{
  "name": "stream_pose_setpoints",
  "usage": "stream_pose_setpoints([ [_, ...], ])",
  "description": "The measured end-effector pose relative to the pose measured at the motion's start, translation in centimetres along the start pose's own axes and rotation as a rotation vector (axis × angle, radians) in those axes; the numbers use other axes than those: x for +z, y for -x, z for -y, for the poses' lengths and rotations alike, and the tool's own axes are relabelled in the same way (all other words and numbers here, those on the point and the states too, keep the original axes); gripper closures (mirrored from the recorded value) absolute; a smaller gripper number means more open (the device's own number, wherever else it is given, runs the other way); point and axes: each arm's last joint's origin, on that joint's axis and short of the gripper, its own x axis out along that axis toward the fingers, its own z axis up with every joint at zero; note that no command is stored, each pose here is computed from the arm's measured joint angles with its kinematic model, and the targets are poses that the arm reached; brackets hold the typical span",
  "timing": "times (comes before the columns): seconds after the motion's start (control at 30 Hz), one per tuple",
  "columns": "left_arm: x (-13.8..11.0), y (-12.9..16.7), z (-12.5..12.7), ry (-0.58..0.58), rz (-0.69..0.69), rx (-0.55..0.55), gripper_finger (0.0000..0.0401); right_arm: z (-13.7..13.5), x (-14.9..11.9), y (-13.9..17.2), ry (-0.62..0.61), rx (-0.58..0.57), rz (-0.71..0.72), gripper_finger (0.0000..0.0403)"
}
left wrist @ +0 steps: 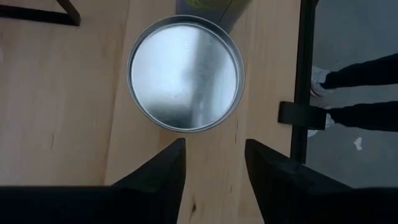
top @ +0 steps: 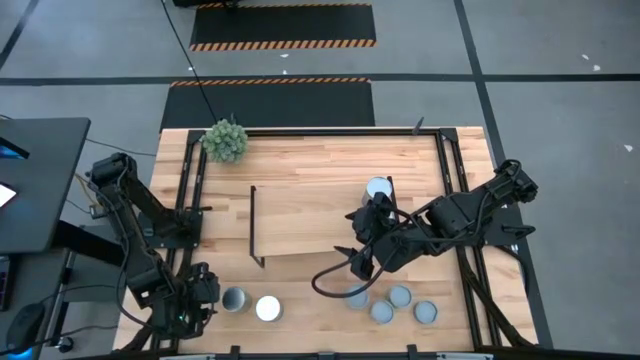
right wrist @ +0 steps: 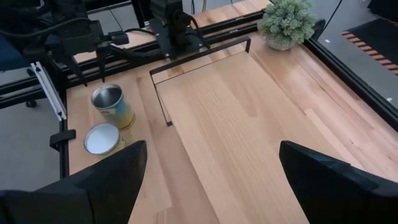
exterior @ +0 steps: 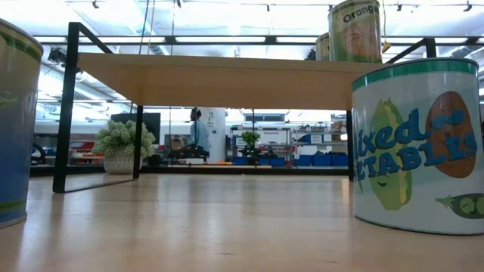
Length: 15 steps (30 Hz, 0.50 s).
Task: Pick and place cans onto a shelf
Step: Put the canned carrots on the shelf
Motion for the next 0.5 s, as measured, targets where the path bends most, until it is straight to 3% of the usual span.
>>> stream_pose_setpoints([
  [0.2,-0.01,0.0,0.0,0.002,-0.002,-0.001,0.0213,-0.01,0.0,0.0,-0.003,0.001,0.0,0.0029],
  [0.5,-0.28,0.01,0.11,0.035,-0.099,-0.032,0.0138,-0.29,0.19,0.01,-0.023,0.041,0.005,0.0029],
])
